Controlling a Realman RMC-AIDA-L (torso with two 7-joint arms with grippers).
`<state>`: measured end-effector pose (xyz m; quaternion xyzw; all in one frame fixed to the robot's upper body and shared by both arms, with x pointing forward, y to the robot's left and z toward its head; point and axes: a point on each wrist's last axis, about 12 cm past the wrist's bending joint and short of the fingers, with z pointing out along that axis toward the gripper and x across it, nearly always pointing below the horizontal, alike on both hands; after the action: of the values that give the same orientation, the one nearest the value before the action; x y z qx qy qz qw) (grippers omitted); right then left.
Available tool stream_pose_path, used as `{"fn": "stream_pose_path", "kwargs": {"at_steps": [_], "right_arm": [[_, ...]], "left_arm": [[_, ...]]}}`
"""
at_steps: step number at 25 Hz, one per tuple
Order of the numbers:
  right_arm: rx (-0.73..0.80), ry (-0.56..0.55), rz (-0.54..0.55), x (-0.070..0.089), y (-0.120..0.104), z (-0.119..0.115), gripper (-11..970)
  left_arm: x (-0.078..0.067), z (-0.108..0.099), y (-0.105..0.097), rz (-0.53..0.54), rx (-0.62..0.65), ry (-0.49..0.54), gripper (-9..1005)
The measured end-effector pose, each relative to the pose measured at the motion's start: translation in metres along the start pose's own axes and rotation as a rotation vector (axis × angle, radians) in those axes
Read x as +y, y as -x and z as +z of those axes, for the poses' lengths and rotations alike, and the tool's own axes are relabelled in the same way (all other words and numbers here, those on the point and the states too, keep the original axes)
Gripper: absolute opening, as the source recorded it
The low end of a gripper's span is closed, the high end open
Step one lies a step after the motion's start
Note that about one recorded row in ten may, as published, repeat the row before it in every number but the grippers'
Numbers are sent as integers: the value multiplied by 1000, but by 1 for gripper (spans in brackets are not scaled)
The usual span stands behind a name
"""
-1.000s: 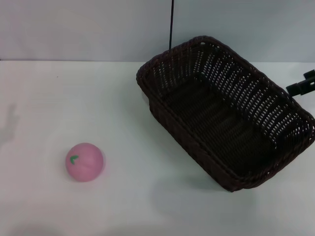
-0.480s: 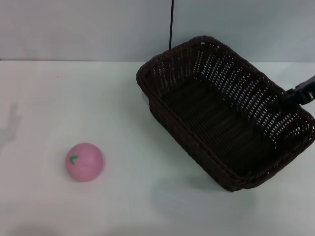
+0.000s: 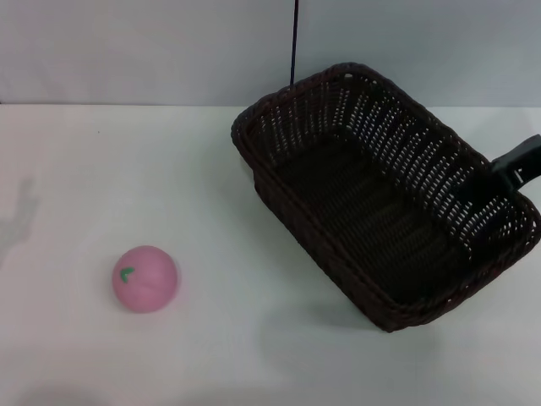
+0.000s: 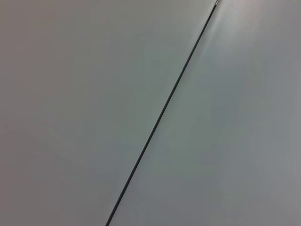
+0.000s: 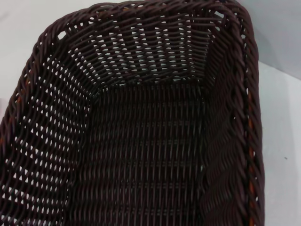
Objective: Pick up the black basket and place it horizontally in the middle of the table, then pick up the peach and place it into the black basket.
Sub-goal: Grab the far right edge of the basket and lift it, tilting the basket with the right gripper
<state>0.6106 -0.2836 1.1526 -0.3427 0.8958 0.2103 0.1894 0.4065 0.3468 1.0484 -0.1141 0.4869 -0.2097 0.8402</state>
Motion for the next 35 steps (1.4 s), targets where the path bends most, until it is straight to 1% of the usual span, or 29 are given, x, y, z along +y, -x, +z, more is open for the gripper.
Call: {"fn": "stream_pose_path", "kwargs": {"at_steps": [6,11,13,15,16,17,20,21,22,23,26,27,30,31,32,35], "right_arm": [[-2,-1,6,-2,-2,-3,309],[-33,3,20,-3,-3,-5,192],[-50,5,22,-3,-3,-7,192],[-107,14,26,-5,-3,-12,191],[-183,21,33,-7,-6,-20,191],[-183,21,33,-7,-6,-20,191],[-290,32,38,-9,-11,-32,190],[-357,45,41,-11,-14,-39,189],[-389,52,43,-11,-15,-43,188],[-389,52,43,-11,-15,-43,188],[-498,82,54,-13,-20,-58,187],[-498,82,54,-13,-20,-58,187],[-564,107,40,-12,-23,-68,187],[-607,138,26,-9,-24,-76,186],[-607,138,26,-9,-24,-76,186],[-625,174,-26,-5,-21,-87,187]], "left_arm": [[0,0,-1,-1,6,7,732],[-1,-1,-2,-10,6,13,733],[-1,-1,-2,-11,7,13,734],[-1,-1,-2,-12,8,15,734],[0,-1,-3,-12,10,17,734],[0,-1,-3,-12,10,17,733],[0,-1,-3,-12,12,18,729],[0,0,-3,-12,11,17,728],[0,0,-3,-12,11,17,728],[0,0,-3,-12,11,16,728],[0,2,-4,-13,9,13,728],[0,2,-4,-13,9,13,728],[-1,4,-4,-16,8,9,727],[-1,5,-5,-17,8,8,727],[-1,5,-5,-17,8,8,727],[-1,6,-5,-19,8,7,727]]}}
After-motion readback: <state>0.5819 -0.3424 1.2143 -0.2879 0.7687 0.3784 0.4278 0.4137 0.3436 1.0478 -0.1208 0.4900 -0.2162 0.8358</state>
